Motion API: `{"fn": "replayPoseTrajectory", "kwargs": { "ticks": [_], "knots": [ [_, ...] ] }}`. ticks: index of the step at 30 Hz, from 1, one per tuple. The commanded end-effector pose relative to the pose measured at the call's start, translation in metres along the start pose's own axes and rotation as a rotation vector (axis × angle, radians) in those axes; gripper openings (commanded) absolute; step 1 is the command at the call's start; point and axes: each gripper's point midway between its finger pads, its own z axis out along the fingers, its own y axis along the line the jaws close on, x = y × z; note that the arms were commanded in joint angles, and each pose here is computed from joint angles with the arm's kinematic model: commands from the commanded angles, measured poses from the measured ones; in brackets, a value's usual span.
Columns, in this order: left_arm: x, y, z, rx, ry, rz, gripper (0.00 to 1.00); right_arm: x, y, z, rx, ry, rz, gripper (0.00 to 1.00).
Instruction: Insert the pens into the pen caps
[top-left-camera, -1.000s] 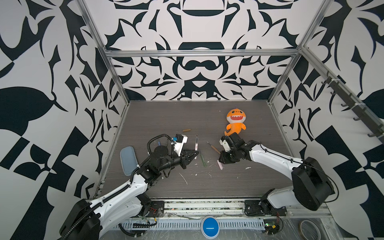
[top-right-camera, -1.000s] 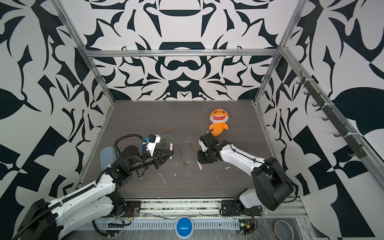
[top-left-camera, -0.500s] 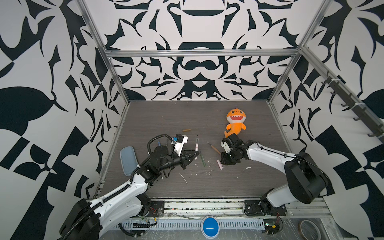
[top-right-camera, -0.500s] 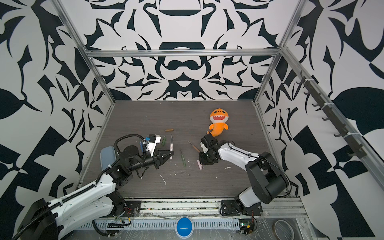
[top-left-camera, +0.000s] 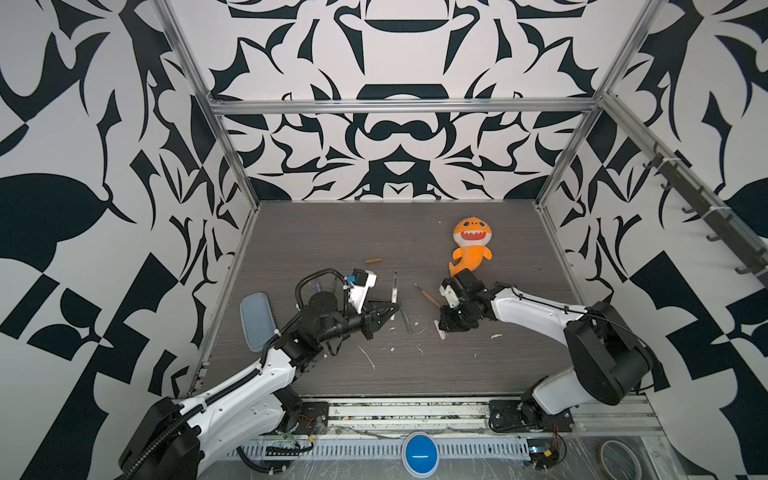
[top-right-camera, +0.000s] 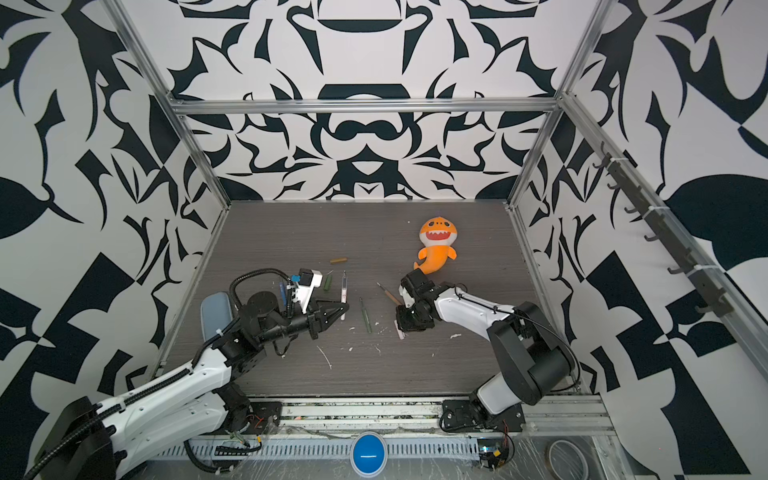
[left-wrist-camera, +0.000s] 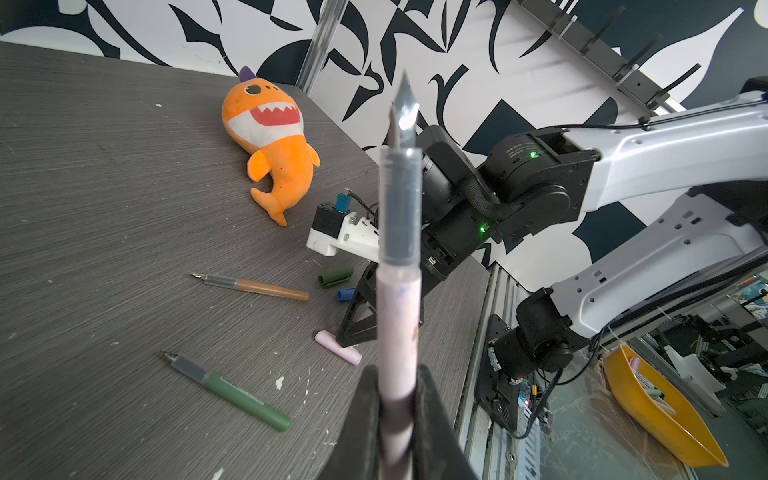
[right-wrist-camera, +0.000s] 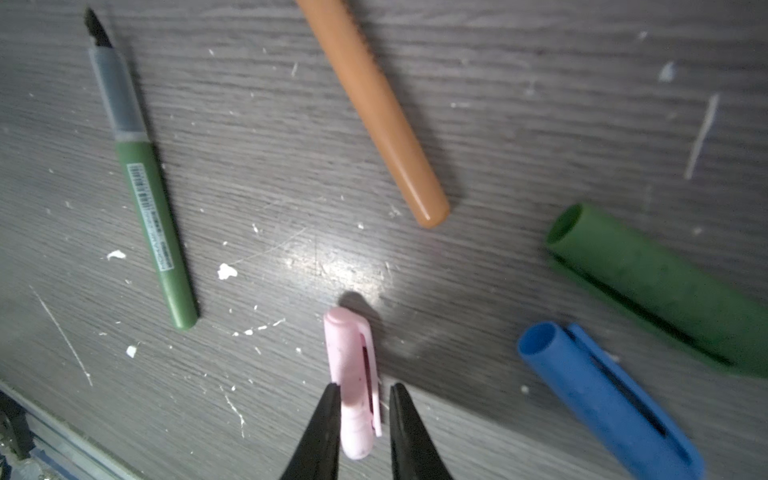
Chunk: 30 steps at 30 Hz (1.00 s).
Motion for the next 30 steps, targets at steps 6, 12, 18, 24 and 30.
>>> {"fn": "replayPoseTrajectory", "kwargs": {
  "ticks": [6,12,18,24,30],
  "knots": [
    [-0.003,-0.006,0.002,0.025,-0.002,0.005,0.00,0.004,-0.005,0.005,0.031,0.010,0.003,0.25],
    [-0.002,-0.007,0.001,0.028,-0.002,0.006,0.00,0.005,-0.008,0.012,0.047,0.024,-0.001,0.25],
    [-0.003,-0.008,-0.001,0.028,-0.008,0.012,0.00,0.004,-0.003,0.014,0.051,0.023,-0.014,0.24],
    [-0.001,-0.007,-0.002,0.023,-0.005,0.017,0.00,0.000,-0.003,0.007,0.112,-0.005,-0.026,0.18],
    [0.002,0.002,0.000,-0.014,0.005,0.026,0.00,-0.013,0.022,-0.018,0.065,-0.099,-0.062,0.15]
  ]
}}
